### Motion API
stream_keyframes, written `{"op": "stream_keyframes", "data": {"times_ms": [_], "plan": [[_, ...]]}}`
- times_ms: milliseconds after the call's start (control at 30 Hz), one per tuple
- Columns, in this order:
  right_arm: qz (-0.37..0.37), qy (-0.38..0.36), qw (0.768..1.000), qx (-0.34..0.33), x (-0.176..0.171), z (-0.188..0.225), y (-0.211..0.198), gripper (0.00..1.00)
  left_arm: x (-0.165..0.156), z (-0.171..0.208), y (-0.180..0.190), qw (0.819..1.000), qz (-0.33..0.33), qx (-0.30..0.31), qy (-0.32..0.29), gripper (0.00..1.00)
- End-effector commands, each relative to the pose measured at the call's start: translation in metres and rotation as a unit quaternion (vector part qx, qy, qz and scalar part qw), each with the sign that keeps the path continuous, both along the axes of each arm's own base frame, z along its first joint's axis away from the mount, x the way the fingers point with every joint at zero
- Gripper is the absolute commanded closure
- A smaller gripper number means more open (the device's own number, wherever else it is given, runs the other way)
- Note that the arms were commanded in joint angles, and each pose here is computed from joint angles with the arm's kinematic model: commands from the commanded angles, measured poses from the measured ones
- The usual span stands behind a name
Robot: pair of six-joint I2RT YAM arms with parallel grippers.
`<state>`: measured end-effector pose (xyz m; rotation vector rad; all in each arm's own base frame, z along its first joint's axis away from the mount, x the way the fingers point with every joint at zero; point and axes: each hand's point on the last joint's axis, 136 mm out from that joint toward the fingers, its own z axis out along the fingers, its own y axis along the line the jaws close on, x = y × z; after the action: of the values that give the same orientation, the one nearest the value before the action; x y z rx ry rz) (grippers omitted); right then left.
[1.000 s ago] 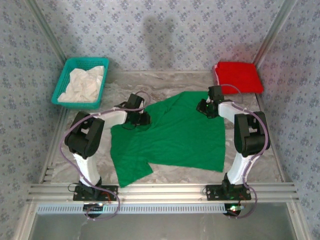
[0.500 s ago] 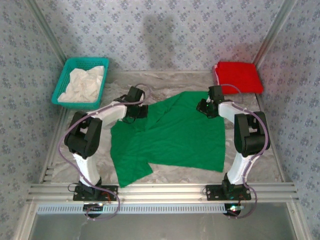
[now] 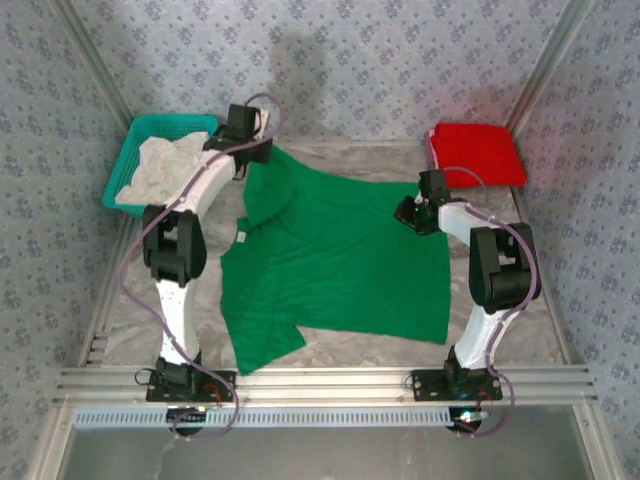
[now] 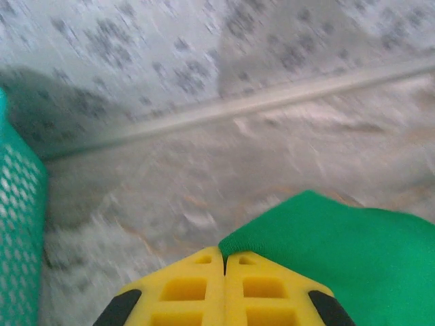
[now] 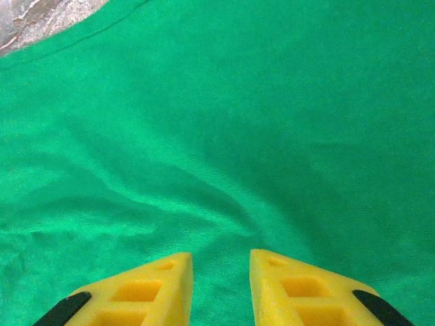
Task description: Fold and stack the t-shirts
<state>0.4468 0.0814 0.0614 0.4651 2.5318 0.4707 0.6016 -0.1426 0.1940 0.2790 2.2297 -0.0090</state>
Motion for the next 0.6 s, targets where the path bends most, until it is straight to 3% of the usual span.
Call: {"op": "stream_keyframes", "data": {"times_ms": [0,33,67,200,300,367,433,567], "plan": [[-0.002,-0.003,1.0,-0.003,0.006,0.011,-0.003,0.69,0.033,-0.014,0.034,0.998,0.02,0.054,0.006,0.9],[-0.003,-0.005,1.0,-0.003,0.006,0.014,-0.003,0.69,0.043,-0.007,0.044,0.998,0.038,0.058,-0.001,0.69],[-0.001,-0.006,1.0,-0.006,0.006,0.016,-0.003,0.69,0.048,-0.001,0.05,0.997,0.049,0.062,-0.005,0.54],[-0.001,-0.006,1.0,-0.02,0.001,0.022,-0.008,0.68,0.045,0.053,0.08,0.991,0.094,0.085,-0.04,0.47],[-0.003,-0.016,0.999,-0.029,0.002,0.029,-0.012,0.68,0.028,0.085,0.094,0.994,0.091,-0.024,-0.057,0.42],[-0.003,-0.016,0.999,-0.034,0.002,0.029,-0.014,0.67,0.004,0.102,0.094,0.989,0.081,-0.078,-0.098,0.31],[-0.004,-0.014,0.999,-0.039,0.003,0.026,-0.015,0.67,-0.036,0.1,0.09,0.985,0.076,-0.098,-0.122,0.2],[-0.006,0.002,0.999,-0.052,0.001,0.012,-0.019,0.72,-0.108,0.045,0.068,0.98,0.083,-0.177,-0.045,0.27]]}}
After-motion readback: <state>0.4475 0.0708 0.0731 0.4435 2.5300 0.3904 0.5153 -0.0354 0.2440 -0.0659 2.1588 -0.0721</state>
